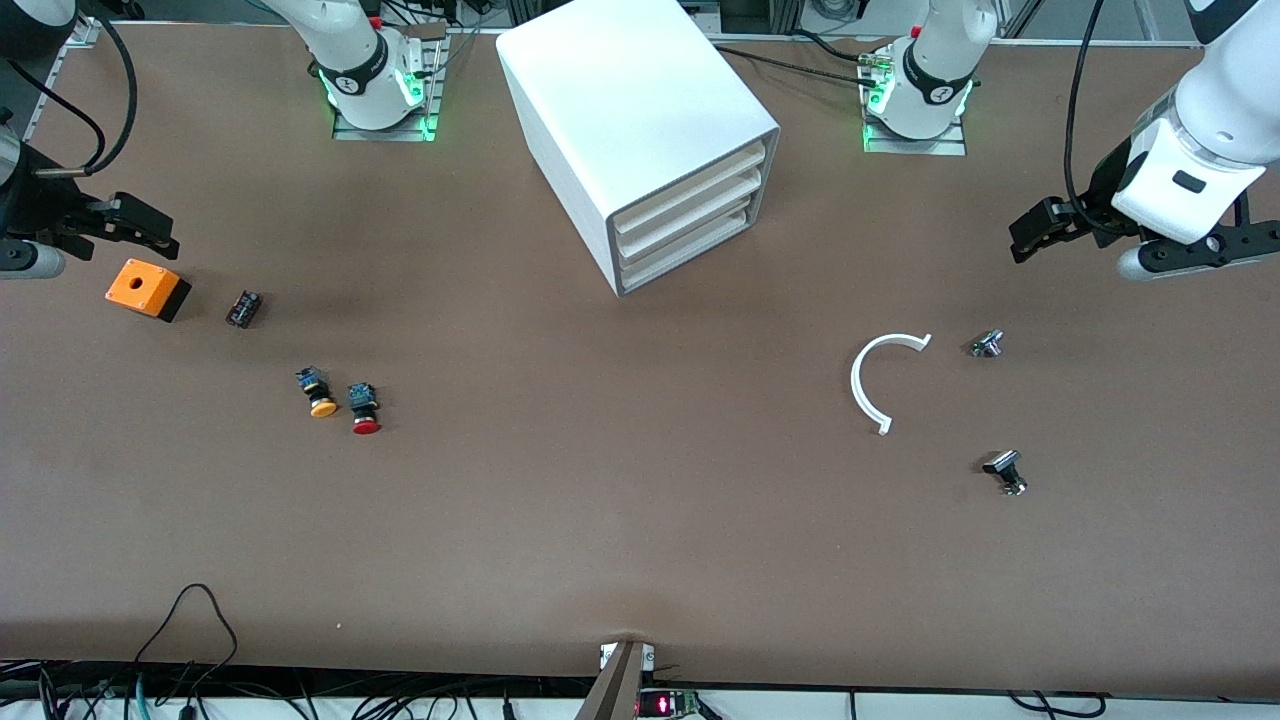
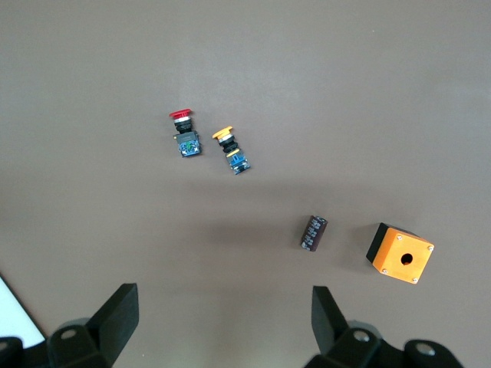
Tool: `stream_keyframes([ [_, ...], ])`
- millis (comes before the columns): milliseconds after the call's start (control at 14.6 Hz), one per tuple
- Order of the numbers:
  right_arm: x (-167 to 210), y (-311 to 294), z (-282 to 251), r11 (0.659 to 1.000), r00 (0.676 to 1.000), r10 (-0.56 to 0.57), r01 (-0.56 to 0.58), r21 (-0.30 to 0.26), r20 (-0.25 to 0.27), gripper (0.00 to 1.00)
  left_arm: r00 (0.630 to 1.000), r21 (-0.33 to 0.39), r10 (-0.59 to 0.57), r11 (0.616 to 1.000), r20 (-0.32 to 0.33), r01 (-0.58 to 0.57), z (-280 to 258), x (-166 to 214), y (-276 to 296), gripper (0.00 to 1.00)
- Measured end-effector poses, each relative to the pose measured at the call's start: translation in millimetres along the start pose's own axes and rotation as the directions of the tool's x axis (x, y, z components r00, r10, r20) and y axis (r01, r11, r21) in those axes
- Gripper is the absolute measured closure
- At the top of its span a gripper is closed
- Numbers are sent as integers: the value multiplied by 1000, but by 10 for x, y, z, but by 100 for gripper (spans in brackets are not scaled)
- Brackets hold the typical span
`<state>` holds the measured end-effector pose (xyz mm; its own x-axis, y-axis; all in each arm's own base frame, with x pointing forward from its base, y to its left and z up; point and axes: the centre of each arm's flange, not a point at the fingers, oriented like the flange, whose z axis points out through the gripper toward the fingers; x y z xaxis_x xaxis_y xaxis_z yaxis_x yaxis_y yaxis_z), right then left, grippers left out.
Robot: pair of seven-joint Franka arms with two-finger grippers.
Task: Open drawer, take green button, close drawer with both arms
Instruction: 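Move the left gripper toward the white cabinet's lowest drawer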
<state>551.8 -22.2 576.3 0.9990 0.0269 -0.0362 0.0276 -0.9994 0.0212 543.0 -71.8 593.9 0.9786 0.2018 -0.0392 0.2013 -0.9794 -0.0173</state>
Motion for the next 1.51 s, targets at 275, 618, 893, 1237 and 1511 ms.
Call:
stream_keyframes([
  [275,0,0,0,1000,1000,0,0,0,0,0,1000,0,0,1000,1,0,6,7,2,0],
  [618,0,-1,0,1000,1000,-1,1,0,0,0,1000,-4,1,1000,-8,-1,-40,20,11,0],
  [893,0,-2,0,1000,1000,-2,2,0,0,0,1000,1,11,1000,16,-11,77,61,73,0],
  [1237,3,-10,-3,1000,1000,-4,4,0,-2,0,996,14,15,1000,84,-16,383,208,121,0],
  [1511,7,-11,-6,1000,1000,-4,4,0,-6,0,988,30,21,999,152,-26,547,256,167,0],
])
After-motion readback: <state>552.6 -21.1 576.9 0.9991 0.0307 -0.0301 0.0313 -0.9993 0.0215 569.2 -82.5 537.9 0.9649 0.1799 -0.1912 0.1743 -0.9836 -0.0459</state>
